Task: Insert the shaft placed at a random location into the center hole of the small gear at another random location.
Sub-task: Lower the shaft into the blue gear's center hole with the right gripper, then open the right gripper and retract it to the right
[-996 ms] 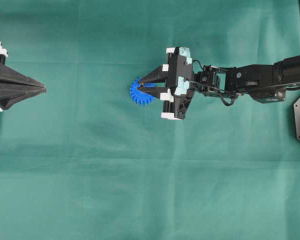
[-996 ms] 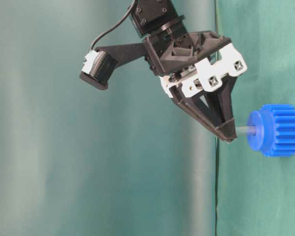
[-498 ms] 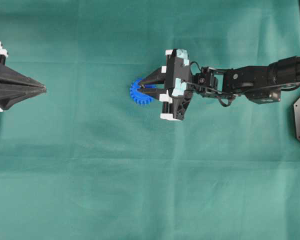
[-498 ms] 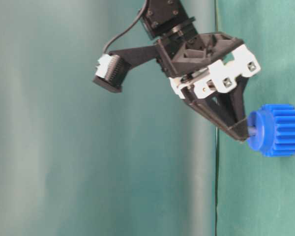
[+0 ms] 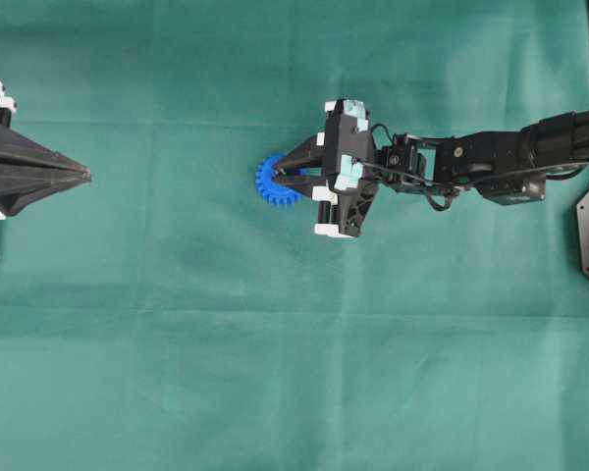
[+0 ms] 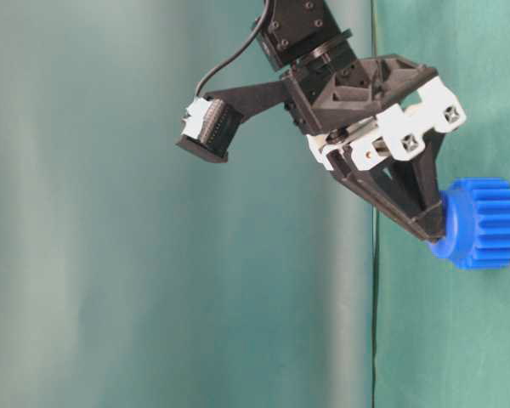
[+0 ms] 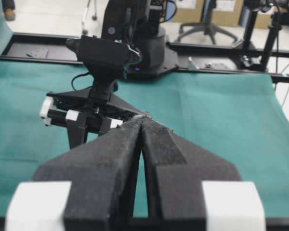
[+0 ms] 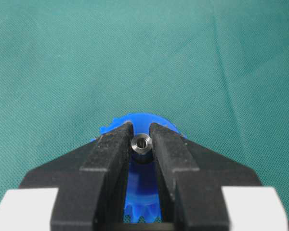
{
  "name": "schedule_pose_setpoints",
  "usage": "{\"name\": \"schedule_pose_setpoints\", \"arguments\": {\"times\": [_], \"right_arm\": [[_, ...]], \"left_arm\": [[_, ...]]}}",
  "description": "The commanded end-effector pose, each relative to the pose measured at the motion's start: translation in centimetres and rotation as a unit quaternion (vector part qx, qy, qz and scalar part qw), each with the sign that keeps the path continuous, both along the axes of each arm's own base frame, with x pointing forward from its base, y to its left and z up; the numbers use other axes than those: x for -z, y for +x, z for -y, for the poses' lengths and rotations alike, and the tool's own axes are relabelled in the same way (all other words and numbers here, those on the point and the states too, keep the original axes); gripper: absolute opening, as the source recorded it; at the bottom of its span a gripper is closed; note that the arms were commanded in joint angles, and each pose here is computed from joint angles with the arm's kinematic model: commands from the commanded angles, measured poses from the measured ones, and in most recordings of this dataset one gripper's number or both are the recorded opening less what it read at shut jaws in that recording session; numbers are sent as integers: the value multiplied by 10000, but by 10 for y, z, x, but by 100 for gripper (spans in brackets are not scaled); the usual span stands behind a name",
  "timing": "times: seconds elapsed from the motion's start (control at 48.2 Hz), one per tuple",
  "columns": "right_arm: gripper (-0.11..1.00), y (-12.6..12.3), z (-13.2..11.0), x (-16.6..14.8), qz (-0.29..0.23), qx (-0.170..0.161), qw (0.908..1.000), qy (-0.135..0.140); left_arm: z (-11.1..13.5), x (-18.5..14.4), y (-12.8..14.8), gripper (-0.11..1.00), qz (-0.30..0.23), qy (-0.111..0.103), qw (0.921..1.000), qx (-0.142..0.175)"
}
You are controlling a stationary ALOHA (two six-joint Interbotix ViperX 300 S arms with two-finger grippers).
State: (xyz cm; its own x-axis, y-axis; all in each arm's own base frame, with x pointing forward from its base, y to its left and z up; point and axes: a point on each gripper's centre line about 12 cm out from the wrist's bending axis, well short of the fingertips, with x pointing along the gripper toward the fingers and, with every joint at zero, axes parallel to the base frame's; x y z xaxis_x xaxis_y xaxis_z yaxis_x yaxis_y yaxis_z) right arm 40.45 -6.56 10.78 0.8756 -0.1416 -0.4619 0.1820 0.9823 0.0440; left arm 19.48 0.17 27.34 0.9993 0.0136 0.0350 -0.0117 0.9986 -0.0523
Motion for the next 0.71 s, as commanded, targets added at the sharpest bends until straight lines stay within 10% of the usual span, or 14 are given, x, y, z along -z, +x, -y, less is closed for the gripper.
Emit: {"name": "schedule_pose_setpoints", "arguments": {"times": [0.0, 0.332, 0.56, 0.685], "right_arm": [[16, 6, 0, -10, 174, -13, 9998, -30], [18, 6, 0, -11, 145, -2, 9999, -19], [78, 9, 1, -15, 210, 23, 9998, -1], [76, 10, 1, -27, 361, 23, 9993, -25]], "left_arm": [[0, -4, 1, -1, 46, 0, 10000, -3], [0, -4, 1, -1, 54, 1, 10000, -3], [0, -3, 1, -1, 38, 0, 10000, -3], [0, -3, 1, -1, 31, 0, 10000, -2]]}}
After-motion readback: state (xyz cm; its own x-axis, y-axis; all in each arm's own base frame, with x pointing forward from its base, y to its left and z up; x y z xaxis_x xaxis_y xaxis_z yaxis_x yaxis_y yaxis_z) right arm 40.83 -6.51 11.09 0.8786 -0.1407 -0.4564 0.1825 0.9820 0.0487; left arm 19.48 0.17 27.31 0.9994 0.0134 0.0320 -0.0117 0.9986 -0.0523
